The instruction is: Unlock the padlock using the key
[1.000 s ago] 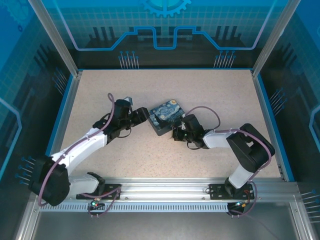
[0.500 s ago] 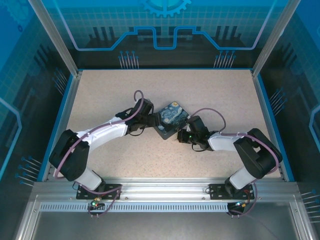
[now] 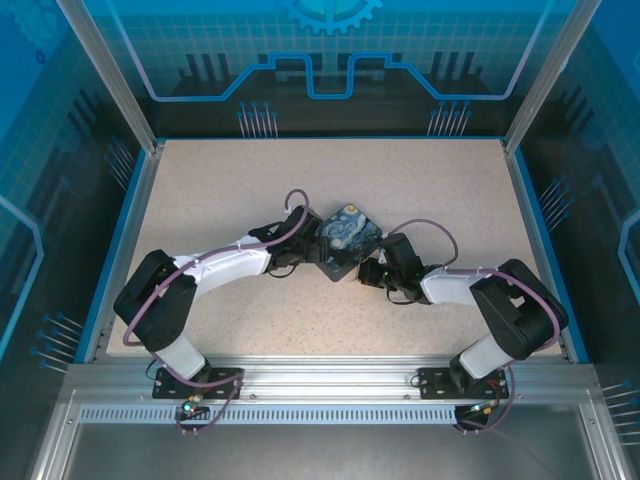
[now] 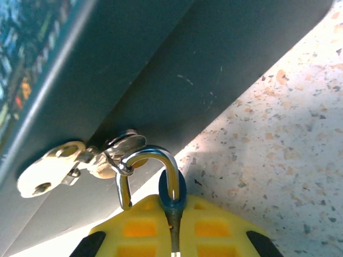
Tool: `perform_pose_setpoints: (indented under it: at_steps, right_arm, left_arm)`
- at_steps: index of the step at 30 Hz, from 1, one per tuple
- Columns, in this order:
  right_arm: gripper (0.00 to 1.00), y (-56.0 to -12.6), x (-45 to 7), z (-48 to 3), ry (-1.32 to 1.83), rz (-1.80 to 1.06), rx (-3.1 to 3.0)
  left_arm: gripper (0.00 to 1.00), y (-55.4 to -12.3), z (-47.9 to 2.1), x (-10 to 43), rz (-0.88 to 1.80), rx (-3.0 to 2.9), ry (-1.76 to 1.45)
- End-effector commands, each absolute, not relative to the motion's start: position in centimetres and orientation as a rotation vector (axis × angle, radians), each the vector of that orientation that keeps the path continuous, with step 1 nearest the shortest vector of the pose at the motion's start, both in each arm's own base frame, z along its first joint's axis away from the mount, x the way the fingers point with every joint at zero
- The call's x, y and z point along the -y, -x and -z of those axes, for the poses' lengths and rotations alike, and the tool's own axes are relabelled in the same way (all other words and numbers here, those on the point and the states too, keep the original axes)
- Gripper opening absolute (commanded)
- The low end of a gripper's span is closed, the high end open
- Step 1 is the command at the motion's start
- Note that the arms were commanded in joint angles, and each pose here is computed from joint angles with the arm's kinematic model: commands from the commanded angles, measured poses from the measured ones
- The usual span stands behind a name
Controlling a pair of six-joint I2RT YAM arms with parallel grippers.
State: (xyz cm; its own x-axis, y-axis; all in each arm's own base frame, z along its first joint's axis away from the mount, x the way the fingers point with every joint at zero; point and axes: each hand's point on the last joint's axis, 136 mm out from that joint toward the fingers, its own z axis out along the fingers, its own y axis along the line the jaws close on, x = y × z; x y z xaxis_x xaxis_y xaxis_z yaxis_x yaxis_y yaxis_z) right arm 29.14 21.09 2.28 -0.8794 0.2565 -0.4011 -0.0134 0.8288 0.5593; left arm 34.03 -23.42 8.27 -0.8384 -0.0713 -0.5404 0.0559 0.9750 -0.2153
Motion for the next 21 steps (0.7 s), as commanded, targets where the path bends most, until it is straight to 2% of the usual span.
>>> perform_pose_setpoints:
  at_steps: [1, 21]
  right_arm:
    - [0.00, -28.4, -19.8, -1.3, -0.245, -0.747, -2.587]
    - [0.00, -31.1, -18.6, -3.3, -0.388, -0.773, -2.536]
  left_arm:
    - [0.73, -33.7, -7.6, 23.5, 0.204, -2.566, -0.064]
    - [0.71, -32.5, -4.2, 23.9, 0.155, -2.637, -0.119]
